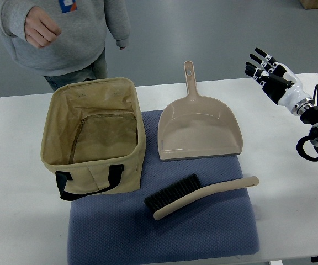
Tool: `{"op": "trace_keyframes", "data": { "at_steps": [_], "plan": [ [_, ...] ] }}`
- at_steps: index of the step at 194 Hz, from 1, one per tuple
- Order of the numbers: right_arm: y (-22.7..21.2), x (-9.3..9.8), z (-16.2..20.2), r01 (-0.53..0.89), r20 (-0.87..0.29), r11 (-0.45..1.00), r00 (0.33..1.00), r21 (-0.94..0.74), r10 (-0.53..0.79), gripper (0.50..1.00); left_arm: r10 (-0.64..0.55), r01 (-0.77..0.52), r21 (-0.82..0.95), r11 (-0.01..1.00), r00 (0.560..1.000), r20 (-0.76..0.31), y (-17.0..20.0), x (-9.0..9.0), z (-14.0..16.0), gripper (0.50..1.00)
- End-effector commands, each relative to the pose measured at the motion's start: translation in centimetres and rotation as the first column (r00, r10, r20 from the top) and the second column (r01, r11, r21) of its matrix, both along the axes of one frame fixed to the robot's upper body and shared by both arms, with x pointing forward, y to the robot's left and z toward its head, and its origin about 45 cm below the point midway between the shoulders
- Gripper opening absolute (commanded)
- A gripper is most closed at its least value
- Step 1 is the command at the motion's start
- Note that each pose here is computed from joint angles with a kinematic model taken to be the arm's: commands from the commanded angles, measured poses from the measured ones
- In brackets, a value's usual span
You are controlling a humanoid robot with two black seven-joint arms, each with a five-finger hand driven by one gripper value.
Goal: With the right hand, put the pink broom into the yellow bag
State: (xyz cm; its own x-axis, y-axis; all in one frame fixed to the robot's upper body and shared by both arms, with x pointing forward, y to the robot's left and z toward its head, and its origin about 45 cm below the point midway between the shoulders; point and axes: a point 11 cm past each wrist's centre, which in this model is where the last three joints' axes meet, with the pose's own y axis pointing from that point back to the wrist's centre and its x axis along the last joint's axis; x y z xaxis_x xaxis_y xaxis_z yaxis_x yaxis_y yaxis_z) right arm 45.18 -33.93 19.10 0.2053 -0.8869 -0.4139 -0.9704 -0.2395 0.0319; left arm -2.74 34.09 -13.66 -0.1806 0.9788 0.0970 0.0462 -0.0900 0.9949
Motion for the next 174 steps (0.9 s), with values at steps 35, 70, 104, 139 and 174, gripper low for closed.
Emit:
{"op": "trace_keyframes", "data": {
  "at_steps": [35, 70, 104, 139, 174],
  "plan": [
    [0.05, 0.01, 0.05, -0.002, 0.002, 1.000, 1.000, 0.002, 0.002, 0.930, 0.007, -0.007, -0.004, 1.000, 1.000, 0.004, -0.09, 0.14, -0.01, 1.000],
    [0.11, -0.05, -0.10, -0.004, -0.001, 1.000, 1.000, 0.001, 0.004, 0.930, 0.005, -0.005, 0.007, 1.000, 1.000, 0.001, 0.27, -0.01, 0.04, 1.000],
    [0.13, -0.01, 0.05, -0.008, 0.003, 1.000, 1.000, 0.003, 0.008, 0.930, 0.002, -0.002, 0.002, 1.000, 1.000, 0.000, 0.12, -0.01, 0.02, 1.000],
    [0.09, 0.02, 0.12, -0.009, 0.003, 1.000, 1.000, 0.000, 0.009, 0.930, 0.003, -0.003, 0.002, 1.000, 1.000, 0.001, 0.12, 0.00, 0.01, 1.000],
    [-0.04, -0.04, 0.01, -0.006, 0.000, 1.000, 1.000, -0.003, 0.006, 0.930, 0.003, -0.003, 0.005, 1.000, 1.000, 0.000, 0.22, -0.01, 0.03, 1.000]
  ]
}}
